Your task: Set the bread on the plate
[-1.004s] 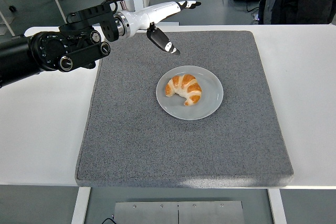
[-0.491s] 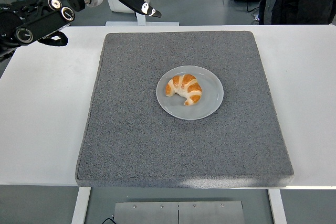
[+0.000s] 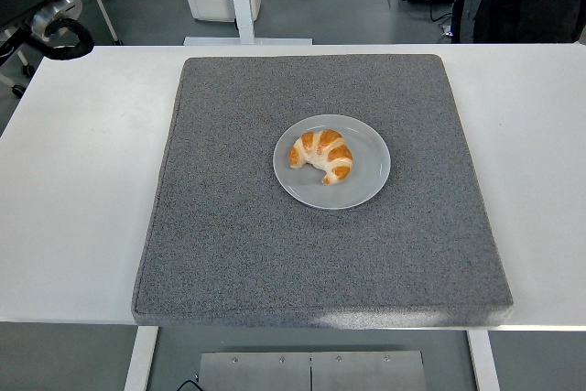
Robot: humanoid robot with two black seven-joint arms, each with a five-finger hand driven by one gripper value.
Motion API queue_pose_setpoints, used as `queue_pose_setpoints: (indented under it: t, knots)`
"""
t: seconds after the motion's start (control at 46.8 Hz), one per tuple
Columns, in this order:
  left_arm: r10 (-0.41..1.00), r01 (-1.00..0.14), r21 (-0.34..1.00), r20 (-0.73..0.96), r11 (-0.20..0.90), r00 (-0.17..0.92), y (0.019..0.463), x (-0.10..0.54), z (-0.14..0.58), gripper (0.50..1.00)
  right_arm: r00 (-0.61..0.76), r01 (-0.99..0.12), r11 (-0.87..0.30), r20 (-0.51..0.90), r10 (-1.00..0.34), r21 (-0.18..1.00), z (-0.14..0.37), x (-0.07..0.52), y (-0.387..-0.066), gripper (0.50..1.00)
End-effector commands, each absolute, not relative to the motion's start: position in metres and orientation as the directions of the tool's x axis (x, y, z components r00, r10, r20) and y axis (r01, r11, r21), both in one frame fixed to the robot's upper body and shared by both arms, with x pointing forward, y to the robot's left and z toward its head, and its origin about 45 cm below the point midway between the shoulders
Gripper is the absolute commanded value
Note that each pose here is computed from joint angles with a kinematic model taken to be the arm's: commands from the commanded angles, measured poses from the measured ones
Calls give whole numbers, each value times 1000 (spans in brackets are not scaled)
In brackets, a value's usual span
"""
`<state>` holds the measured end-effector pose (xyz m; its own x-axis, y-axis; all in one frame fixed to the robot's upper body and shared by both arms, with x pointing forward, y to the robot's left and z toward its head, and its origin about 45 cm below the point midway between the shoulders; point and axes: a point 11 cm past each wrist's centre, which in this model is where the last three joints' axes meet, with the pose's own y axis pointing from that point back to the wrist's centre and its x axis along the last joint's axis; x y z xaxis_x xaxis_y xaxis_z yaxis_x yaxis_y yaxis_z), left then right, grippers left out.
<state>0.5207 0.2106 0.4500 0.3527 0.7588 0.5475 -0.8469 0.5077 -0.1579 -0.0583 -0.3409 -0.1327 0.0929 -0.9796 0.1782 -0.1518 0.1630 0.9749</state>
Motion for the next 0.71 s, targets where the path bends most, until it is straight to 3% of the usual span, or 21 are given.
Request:
queue_pose_setpoints:
  t: [0.0, 0.15, 0.256, 0.406, 0.684]
  knots:
    - [805, -867, -180, 493, 466, 330, 221, 525, 454, 993, 94, -152, 163, 179, -979, 975, -133, -58, -341, 1000]
    - [887, -914, -179, 364, 366, 284, 244, 538, 436, 993, 93, -152, 164, 179, -980, 975, -133, -58, -341, 1000]
    - [901, -912, -153, 281, 382, 330, 238, 542, 419, 993, 94, -152, 162, 177, -980, 975, -133, -58, -341, 1000]
    - [935, -928, -151, 161, 339, 316, 259, 547, 405, 993, 93, -152, 152, 167, -982, 977, -133, -58, -337, 1000]
    - [958, -952, -104, 14, 288, 288, 236, 556, 363, 992, 89, -150, 159, 173, -981, 976, -133, -59, -339, 1000]
